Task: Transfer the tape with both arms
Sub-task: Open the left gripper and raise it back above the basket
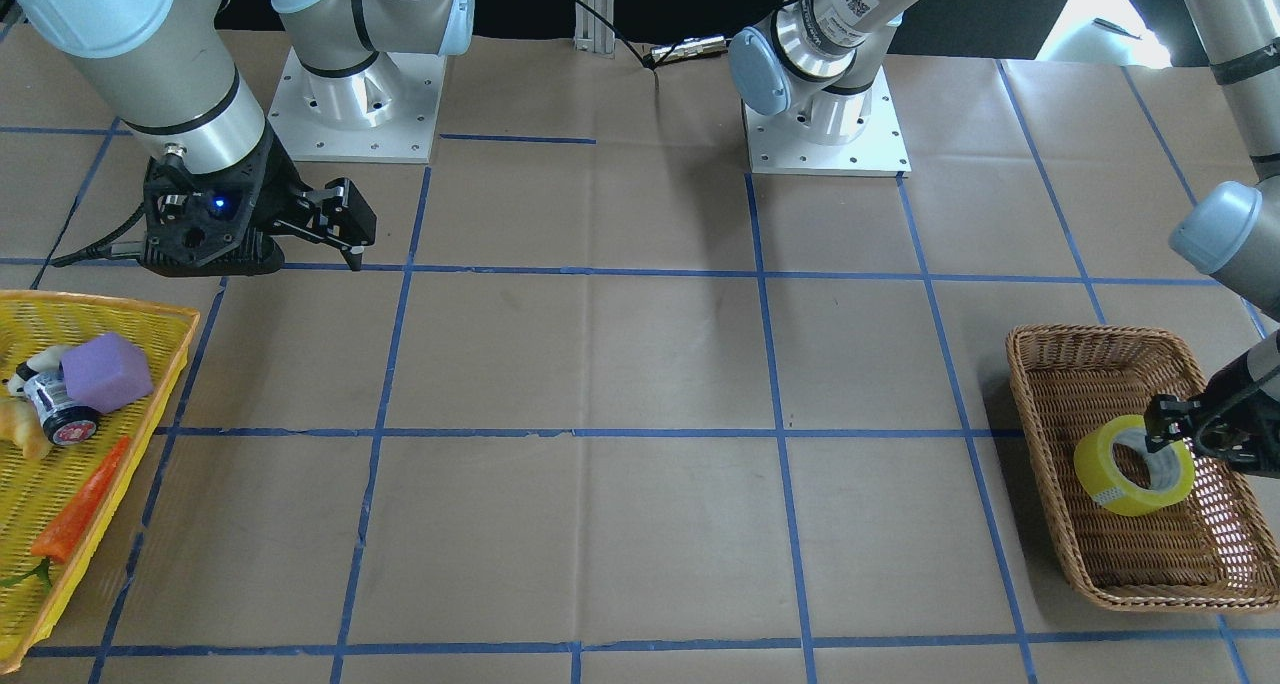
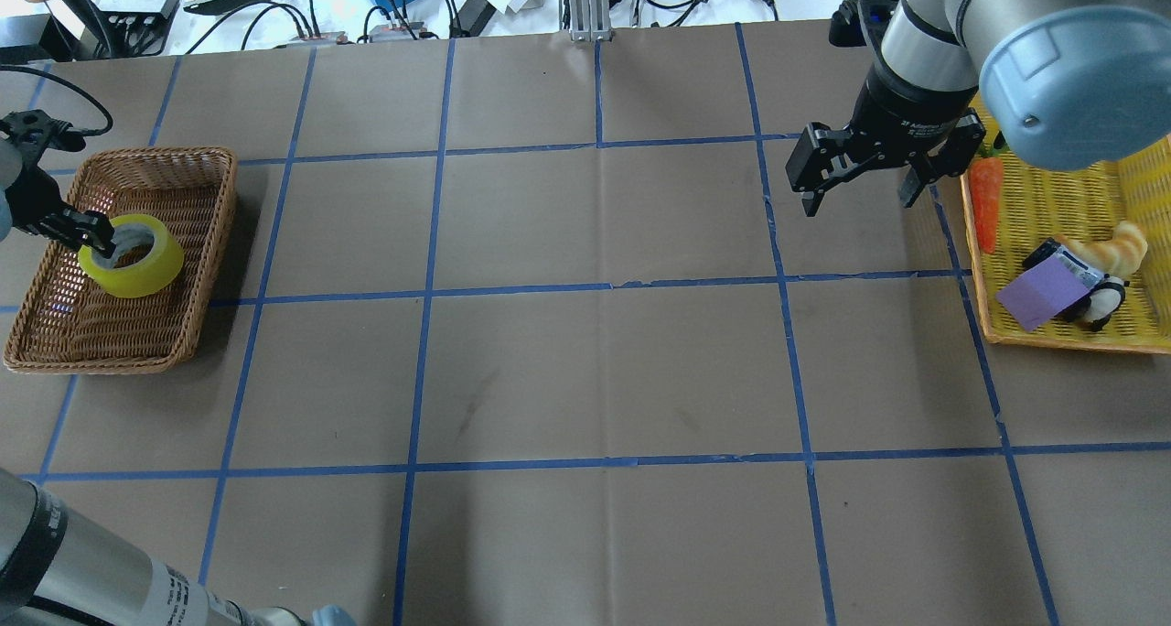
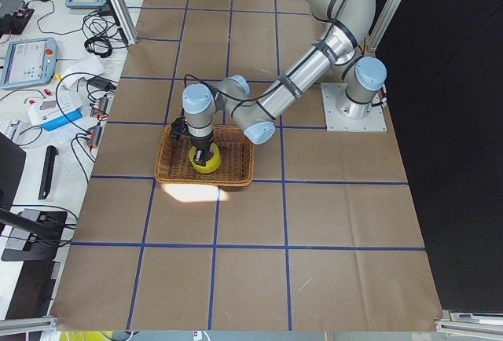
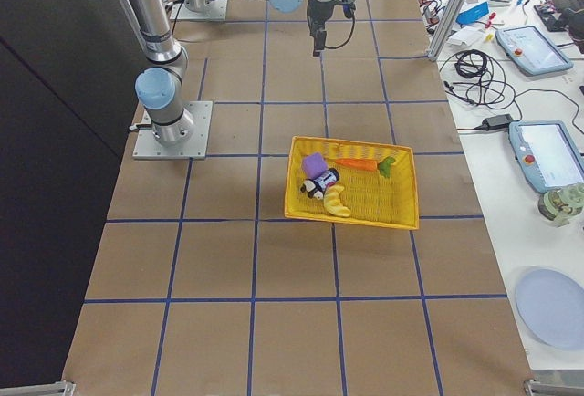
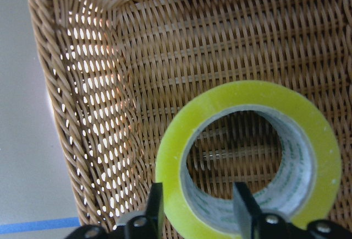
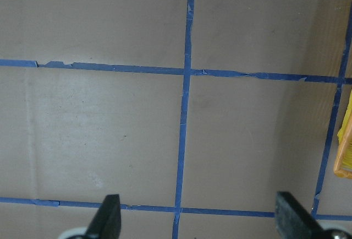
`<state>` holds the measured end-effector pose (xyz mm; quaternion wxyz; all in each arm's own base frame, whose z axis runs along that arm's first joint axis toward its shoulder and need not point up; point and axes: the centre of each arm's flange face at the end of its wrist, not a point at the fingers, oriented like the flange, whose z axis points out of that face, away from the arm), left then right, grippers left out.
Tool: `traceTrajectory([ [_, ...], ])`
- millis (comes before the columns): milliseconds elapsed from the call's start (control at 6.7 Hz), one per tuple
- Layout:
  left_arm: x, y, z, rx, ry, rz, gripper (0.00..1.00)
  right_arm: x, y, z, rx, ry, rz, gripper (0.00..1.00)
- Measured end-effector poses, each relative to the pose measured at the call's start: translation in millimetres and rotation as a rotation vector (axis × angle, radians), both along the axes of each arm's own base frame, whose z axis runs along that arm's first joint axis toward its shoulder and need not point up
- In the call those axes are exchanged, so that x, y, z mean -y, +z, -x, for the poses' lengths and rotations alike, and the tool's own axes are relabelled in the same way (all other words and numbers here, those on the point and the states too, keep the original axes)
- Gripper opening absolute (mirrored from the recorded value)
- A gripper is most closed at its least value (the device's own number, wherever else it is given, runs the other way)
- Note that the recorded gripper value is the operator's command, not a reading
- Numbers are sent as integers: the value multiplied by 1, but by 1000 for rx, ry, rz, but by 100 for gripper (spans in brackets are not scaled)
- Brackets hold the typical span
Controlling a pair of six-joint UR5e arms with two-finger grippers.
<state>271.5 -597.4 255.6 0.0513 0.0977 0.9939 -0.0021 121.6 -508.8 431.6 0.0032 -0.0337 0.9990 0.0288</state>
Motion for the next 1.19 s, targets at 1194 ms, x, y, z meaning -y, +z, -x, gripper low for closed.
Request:
traceTrajectory([
  [1194, -93, 205, 432, -58, 176, -46, 100, -2, 3, -1, 0, 1, 7, 100],
])
